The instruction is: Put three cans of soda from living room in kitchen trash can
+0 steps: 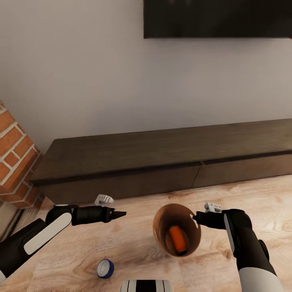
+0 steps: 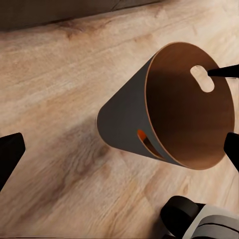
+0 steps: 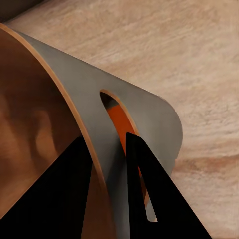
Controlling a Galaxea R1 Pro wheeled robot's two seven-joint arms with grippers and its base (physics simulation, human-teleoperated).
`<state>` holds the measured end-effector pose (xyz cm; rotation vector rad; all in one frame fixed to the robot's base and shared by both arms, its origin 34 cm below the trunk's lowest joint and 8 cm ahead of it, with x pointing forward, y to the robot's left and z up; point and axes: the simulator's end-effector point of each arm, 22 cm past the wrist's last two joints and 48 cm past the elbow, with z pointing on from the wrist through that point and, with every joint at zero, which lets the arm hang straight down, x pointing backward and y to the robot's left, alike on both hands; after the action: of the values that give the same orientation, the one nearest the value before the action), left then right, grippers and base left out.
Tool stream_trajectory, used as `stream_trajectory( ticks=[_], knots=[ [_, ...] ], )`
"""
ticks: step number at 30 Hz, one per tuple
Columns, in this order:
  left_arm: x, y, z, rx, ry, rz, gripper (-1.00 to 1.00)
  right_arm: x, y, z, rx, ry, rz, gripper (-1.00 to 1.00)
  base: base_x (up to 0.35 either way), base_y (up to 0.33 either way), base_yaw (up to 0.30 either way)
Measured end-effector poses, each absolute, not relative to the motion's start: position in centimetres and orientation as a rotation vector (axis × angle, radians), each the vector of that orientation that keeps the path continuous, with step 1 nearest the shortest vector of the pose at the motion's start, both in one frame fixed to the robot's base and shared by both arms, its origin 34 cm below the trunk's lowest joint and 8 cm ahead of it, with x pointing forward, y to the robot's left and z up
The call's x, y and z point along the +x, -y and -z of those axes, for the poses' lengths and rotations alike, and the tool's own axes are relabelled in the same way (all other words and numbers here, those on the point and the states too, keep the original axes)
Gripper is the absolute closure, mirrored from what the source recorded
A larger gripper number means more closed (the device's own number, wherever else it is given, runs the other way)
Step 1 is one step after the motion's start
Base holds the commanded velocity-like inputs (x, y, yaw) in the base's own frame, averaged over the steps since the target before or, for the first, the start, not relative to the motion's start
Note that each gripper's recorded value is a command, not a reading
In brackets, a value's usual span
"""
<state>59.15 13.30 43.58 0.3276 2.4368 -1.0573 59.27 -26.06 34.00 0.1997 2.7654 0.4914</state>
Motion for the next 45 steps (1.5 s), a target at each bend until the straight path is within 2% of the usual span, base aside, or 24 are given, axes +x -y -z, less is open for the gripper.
stream_trajectory(
  ticks=[7, 22, 37, 45],
  knots=[
    [59.1, -13.3, -43.4, 0.326, -2.44, 1.059, -1.0, 59.3, 26.1, -33.9, 0.201, -2.766, -0.493, 1.0, 0.0, 0.0, 0.152],
    [59.1, -13.3, -43.4, 0.327, -2.44, 1.057, -1.0, 59.3, 26.2, -33.9, 0.199, -2.767, -0.489, 1.0, 0.0, 0.0, 0.006],
    [57.0, -10.0, -47.8, 0.37, -2.364, 1.293, -1.0, 58.9, 33.3, -34.3, 0.082, -2.82, -0.118, 1.0, 0.0, 0.0, 0.0],
    [56.9, -9.9, -47.9, 0.373, -2.358, 1.307, -1.0, 58.5, 35.3, -34.6, 0.053, -2.842, -0.007, 1.0, 0.0, 0.0, 0.0]
  ],
)
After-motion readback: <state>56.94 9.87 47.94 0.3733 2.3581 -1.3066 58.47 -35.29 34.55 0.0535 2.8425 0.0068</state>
